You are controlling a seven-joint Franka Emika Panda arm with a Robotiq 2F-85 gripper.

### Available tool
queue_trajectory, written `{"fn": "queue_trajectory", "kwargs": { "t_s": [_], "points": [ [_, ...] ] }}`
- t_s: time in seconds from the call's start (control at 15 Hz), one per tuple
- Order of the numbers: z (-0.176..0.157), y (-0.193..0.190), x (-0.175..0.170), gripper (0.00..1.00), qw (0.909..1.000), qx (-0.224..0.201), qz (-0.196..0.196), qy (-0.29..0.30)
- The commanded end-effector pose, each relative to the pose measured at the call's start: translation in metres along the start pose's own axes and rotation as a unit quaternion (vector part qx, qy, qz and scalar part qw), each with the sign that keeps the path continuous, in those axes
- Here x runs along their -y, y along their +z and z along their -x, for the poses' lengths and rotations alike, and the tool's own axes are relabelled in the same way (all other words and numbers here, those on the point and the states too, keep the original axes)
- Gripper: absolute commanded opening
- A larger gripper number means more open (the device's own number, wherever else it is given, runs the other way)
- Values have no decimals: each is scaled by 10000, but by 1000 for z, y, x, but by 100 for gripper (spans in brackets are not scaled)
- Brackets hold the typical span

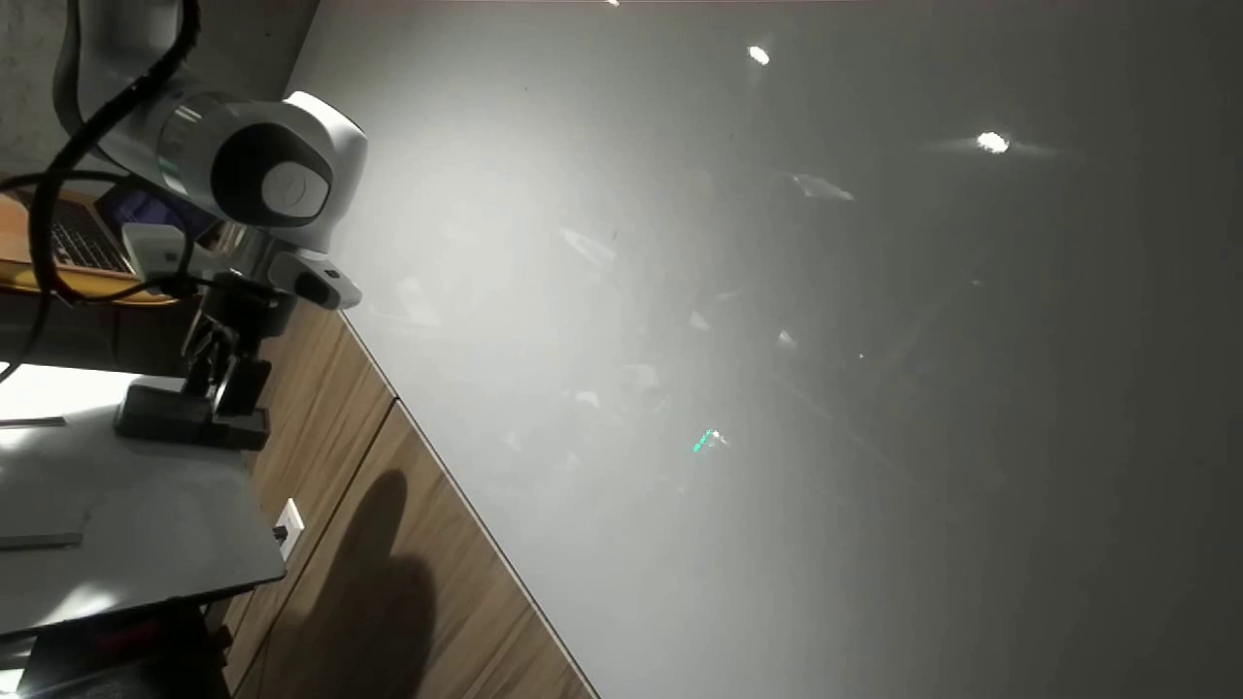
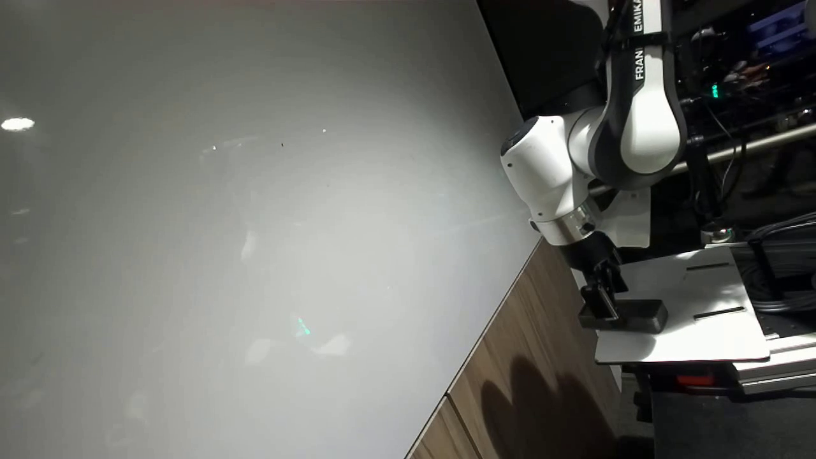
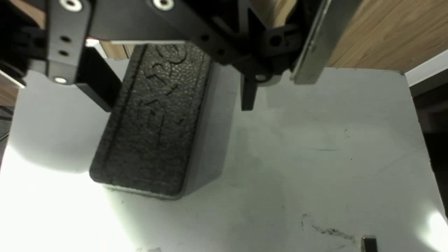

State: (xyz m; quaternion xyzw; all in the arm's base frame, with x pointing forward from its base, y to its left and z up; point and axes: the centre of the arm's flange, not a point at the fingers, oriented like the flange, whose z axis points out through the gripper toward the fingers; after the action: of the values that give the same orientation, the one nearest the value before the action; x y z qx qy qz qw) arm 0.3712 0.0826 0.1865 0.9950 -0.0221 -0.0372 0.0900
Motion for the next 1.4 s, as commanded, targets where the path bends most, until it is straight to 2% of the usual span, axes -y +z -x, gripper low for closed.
{"fn": "queue_trajectory", "kwargs": {
  "t_s": [0.0, 0.2, 0.27, 0.73, 0.93, 1.33],
  "points": [
    [-9, 0, -1, 56, 9999, -61, -79, 58],
    [-12, -2, -4, 34, 9999, -84, -76, 91],
    [-13, -2, -5, 30, 9999, -99, -72, 100],
    [-29, -2, -45, 29, 9998, -158, -19, 123],
    [-20, 2, -57, 29, 10000, -74, -29, -17],
    [17, -2, -44, 29, 9984, 35, -115, -551]
  ]
}}
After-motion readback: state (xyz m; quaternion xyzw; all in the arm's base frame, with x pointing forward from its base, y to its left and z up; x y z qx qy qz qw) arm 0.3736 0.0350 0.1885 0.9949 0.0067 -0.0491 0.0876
